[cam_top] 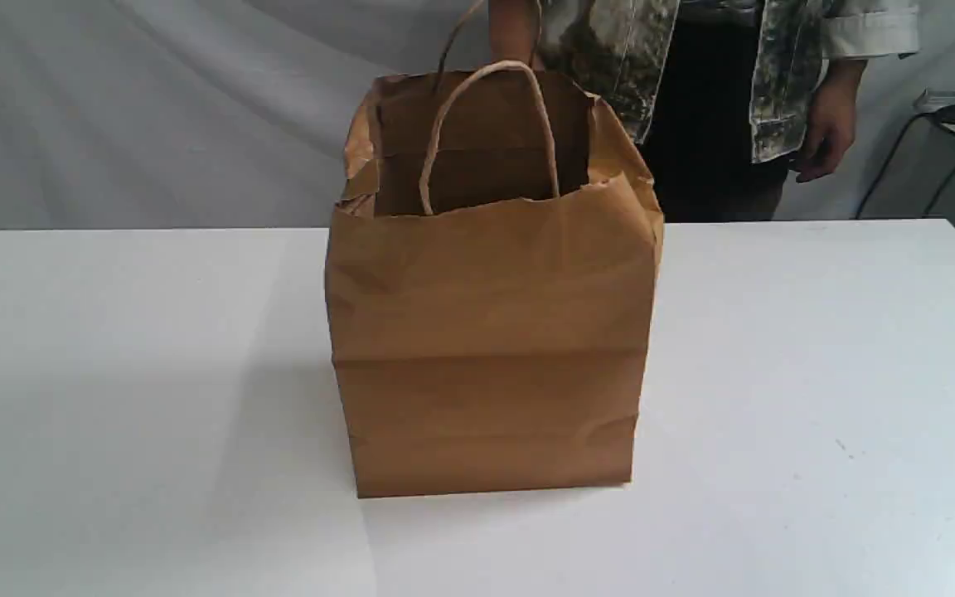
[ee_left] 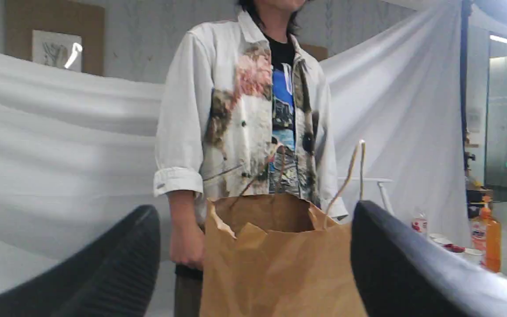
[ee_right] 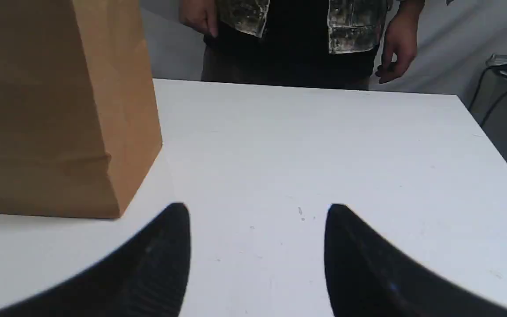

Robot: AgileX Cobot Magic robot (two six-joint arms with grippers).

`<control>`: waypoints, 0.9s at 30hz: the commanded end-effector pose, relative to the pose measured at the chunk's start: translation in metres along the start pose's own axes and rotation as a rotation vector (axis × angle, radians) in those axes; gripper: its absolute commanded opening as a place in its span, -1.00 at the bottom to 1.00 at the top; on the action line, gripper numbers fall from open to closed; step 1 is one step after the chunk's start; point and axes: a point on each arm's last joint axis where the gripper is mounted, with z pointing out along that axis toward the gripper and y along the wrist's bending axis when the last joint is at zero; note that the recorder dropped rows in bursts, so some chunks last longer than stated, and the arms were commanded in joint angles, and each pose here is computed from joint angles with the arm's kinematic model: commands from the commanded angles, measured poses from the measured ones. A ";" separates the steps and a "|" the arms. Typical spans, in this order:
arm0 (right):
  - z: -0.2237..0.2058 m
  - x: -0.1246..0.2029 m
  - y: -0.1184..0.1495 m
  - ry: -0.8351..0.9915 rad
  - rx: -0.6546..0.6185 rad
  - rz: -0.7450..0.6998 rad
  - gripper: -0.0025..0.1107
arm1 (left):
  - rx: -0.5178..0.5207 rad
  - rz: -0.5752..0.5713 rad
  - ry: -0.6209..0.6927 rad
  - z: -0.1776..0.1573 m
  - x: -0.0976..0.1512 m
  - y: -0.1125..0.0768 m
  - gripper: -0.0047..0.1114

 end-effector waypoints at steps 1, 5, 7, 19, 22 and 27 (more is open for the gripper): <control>0.000 0.000 0.000 -0.017 0.003 -0.003 -0.13 | -0.037 0.002 0.008 0.000 0.002 0.004 0.17; 0.000 0.000 0.000 -0.017 0.003 -0.003 -0.13 | -0.039 0.006 0.035 0.000 0.004 0.004 0.17; 0.000 0.000 0.000 -0.017 0.003 -0.003 -0.13 | -0.040 -0.012 0.048 -0.001 0.005 0.004 0.17; 0.000 0.000 0.000 -0.017 0.003 0.002 -0.13 | -0.229 -0.061 0.150 -0.004 0.033 0.015 0.17; 0.000 0.000 0.000 -0.017 0.003 0.002 -0.13 | -0.360 -0.080 0.095 -0.007 0.036 0.024 0.17; 0.000 0.000 0.000 -0.017 0.003 0.002 -0.13 | -0.456 -0.014 0.187 -0.010 0.044 0.028 0.17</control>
